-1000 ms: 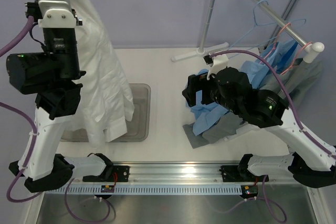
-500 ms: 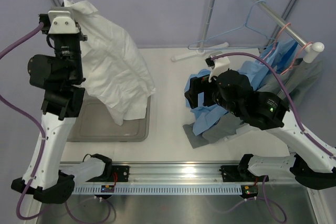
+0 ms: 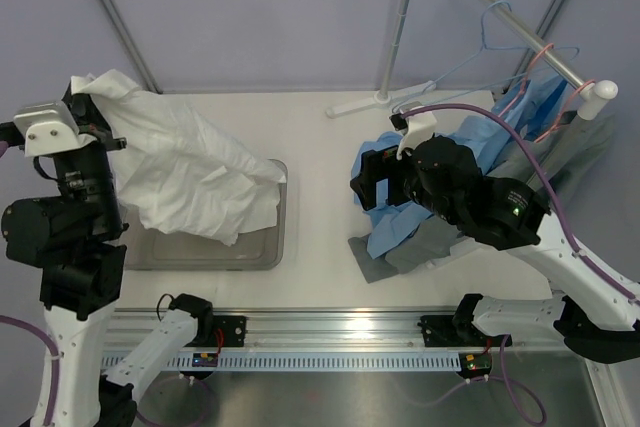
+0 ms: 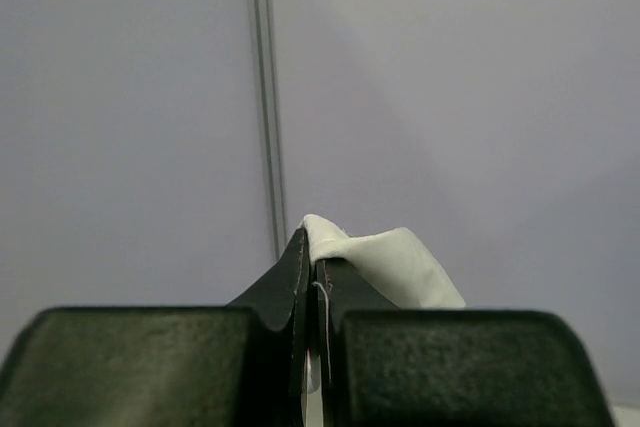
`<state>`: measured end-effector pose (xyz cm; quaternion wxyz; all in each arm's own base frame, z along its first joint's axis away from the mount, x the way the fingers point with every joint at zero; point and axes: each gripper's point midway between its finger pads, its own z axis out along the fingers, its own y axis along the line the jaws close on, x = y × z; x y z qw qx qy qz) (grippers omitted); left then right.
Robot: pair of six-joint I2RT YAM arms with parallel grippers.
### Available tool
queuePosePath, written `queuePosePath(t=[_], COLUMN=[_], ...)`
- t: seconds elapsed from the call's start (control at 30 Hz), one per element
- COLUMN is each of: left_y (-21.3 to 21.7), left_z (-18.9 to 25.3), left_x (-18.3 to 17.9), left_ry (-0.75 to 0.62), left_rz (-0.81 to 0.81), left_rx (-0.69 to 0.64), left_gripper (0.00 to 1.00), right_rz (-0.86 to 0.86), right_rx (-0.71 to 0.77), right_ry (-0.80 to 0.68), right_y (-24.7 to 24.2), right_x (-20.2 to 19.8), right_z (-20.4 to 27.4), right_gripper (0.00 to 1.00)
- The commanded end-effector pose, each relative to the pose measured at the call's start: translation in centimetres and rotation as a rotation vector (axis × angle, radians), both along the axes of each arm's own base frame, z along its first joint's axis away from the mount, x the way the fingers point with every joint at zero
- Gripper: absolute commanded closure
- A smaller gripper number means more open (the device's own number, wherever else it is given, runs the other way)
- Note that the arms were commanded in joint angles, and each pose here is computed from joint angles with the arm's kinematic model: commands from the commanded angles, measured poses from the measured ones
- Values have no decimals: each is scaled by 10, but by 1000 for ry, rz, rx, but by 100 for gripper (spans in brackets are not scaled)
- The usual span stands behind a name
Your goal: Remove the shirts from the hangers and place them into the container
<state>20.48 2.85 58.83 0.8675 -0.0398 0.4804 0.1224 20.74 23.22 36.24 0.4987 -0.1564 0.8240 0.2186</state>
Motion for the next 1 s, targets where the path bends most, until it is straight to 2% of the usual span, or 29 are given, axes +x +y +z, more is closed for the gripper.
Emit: queuePosePath(t=[0.0, 0.13, 0.23, 0.4, 0.47, 0.5, 0.6, 0.63, 0.7, 0.83, 0.97], left_y=[-11, -27, -33, -34, -36, -26, -23, -30, -37, -66, -81], left_z=[-58, -140, -182, -256, -261, -273, -287, -305, -339, -388, -416], left_x=[29, 59, 66, 87, 97, 106, 117, 123, 120, 105, 87], left_ry=[222, 490, 585, 803, 833, 891, 991, 1057, 1165, 1276, 1375], left_rz=[-52, -86, -93, -40, -64, -32, -57, -83, -103, -233, -295], left_rx=[-85, -175, -247, -245, -260, -279, -354, -392, -433, -540, -579], left_gripper=[100, 100, 100, 100, 100, 100, 100, 100, 100, 100, 100], right_rz=[8, 3, -3, -6, -4, -4, -13, -17, -20, -37, -48], right_rx=[51, 73, 72, 90, 97, 102, 107, 106, 114, 115, 171], right_ry=[-46, -70, -81, -84, -85, -89, -94, -97, -109, -143, -209], right_y=[0, -6, -12, -21, -24, -26, -30, -31, -35, -47, -66], right_x=[-2, -4, -6, -12, -14, -15, -17, -16, -17, -19, -27], right_z=[21, 34, 37, 39, 41, 43, 45, 45, 50, 68, 108], right_gripper=[0, 1, 1, 1, 1, 0, 1, 0, 0, 0, 0])
